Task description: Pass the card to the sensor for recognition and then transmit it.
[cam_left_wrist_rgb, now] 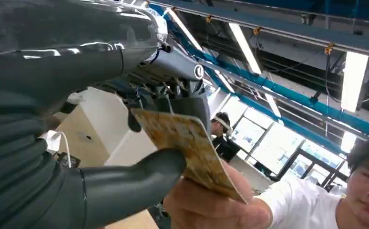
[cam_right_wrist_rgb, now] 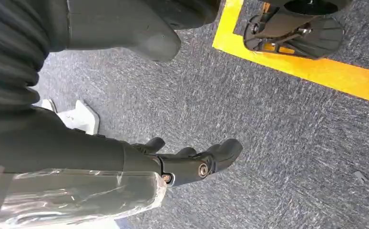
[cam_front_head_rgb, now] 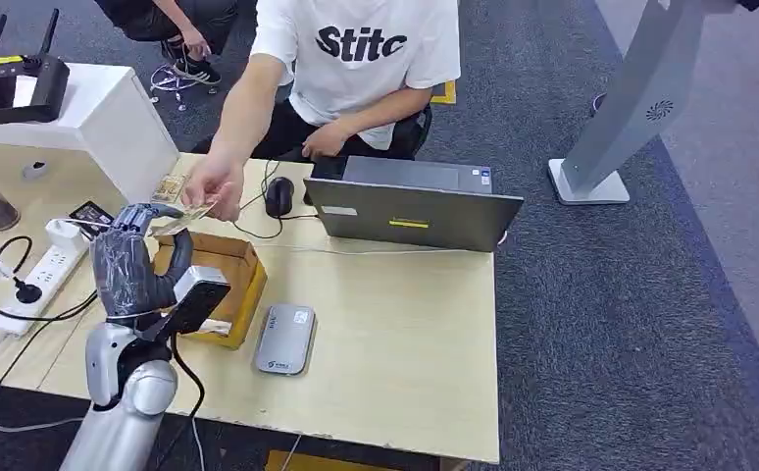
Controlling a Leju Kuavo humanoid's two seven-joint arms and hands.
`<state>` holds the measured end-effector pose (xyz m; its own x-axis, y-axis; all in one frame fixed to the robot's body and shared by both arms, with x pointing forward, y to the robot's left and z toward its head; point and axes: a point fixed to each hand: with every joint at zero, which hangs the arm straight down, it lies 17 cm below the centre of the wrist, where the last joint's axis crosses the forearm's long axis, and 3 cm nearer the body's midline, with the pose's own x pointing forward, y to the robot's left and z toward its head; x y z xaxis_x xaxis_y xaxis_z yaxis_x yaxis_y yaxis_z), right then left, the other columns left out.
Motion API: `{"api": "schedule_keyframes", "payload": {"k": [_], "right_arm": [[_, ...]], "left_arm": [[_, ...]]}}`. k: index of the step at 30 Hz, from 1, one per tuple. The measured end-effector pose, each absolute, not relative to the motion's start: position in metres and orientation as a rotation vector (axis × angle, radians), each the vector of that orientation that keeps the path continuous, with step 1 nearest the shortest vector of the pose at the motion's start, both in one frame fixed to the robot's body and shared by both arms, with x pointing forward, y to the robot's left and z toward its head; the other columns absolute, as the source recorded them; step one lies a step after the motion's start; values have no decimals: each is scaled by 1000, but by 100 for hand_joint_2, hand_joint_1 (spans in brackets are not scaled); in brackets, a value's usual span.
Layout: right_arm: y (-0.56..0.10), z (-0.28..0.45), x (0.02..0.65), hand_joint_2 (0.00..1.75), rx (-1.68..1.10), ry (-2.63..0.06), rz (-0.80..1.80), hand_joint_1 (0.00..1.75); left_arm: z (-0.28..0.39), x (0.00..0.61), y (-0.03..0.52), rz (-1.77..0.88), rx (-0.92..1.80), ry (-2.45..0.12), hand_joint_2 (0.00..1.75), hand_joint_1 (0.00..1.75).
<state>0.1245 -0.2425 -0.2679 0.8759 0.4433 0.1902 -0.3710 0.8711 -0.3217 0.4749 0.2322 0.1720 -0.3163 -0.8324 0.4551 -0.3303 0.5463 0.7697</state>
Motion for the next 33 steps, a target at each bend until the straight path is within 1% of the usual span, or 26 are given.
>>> {"api": "schedule_keyframes", "payload": {"k": [11, 18, 23, 33], "right_arm": [[-241, -268, 123, 175, -279, -262, 443, 0], [-241, -270, 116, 175, -277, -250, 448, 0], [-240, -270, 116, 175, -276, -252, 453, 0], [-236, -269, 117, 175, -263, -259, 472, 0]], "left_arm": [[151, 469, 228, -774, 929, -1843, 175, 175], [104, 463, 212, -912, 790, -1689, 175, 175], [79, 456, 199, -1007, 746, -1616, 175, 175], [34, 443, 193, -1078, 676, -1511, 175, 175]]}}
